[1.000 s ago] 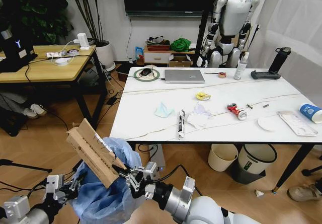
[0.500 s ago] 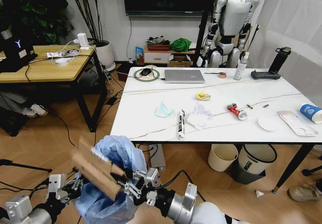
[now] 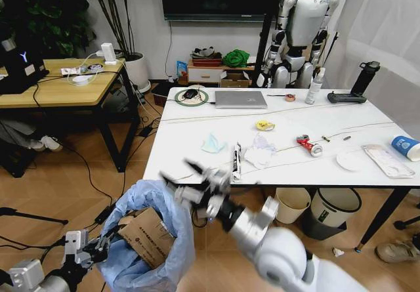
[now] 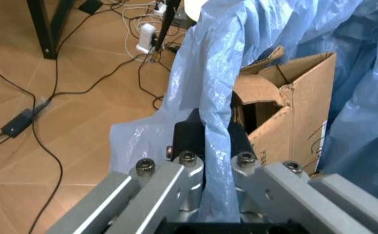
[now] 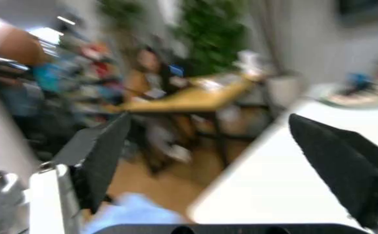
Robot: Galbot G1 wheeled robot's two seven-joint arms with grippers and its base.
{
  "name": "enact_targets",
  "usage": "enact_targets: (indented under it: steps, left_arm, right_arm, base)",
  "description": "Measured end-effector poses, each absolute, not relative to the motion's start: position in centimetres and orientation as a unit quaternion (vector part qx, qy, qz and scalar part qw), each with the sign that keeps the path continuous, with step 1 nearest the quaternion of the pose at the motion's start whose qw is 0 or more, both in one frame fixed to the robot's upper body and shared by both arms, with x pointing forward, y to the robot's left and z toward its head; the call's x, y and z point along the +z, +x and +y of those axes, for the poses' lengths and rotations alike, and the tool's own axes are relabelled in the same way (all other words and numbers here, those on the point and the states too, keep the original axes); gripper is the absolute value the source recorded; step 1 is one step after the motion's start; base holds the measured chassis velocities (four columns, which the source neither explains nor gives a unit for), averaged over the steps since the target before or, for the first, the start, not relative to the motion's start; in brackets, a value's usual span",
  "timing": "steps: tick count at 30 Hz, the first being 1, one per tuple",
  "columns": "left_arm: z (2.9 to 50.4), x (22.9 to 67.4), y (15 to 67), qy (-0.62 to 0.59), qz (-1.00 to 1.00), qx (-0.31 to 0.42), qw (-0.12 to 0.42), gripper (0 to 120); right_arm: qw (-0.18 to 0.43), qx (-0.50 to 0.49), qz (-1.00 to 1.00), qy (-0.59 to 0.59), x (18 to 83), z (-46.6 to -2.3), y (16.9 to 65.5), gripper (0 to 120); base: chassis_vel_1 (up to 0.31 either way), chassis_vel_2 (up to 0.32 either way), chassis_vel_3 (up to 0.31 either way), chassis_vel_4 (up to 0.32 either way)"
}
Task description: Pick up the trash bin and place the trash from the table into it.
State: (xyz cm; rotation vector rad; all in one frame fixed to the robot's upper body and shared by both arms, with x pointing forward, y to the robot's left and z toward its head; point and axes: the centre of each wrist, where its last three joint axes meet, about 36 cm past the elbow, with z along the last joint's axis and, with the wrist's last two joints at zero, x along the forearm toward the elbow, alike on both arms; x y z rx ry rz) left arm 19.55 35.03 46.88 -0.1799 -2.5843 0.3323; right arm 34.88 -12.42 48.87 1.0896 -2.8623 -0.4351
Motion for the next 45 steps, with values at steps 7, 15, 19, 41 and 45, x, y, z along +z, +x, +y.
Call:
enact_targets:
  steps: [7, 15, 19, 41, 45]
  left_arm:
    - [34.9, 46.8, 19.4, -0.067, -0.957, 0.123, 0.254, 0]
    - [34.4, 46.7, 19.2, -0.069, -0.959, 0.125, 0.243, 0]
    - [34.3, 46.7, 19.2, -0.070, -0.960, 0.127, 0.242, 0]
    - [34.6, 46.5, 19.8, -0.075, -0.960, 0.127, 0.239, 0]
    - [34.7, 46.5, 19.8, -0.074, -0.960, 0.127, 0.239, 0]
  right_arm:
    - [0.139, -0.063, -0.966, 0.210, 46.6, -14.2, 37.5, 100]
    - [0.202, -0.031, -0.968, 0.146, 42.4, -14.1, 39.7, 100]
    - [0.206, -0.028, -0.969, 0.136, 41.6, -13.8, 40.5, 100]
    - [0.208, -0.014, -0.970, 0.127, 39.1, -15.0, 41.9, 41]
    - [0.208, -0.014, -0.970, 0.128, 39.0, -15.0, 42.0, 23]
  base:
    - [0.000, 0.000, 0.000, 0.000]
    - [0.000, 0.000, 0.000, 0.000]
    - [0.000, 0.000, 0.000, 0.000]
    - [0.000, 0.000, 0.000, 0.000]
    - [0.000, 0.000, 0.000, 0.000]
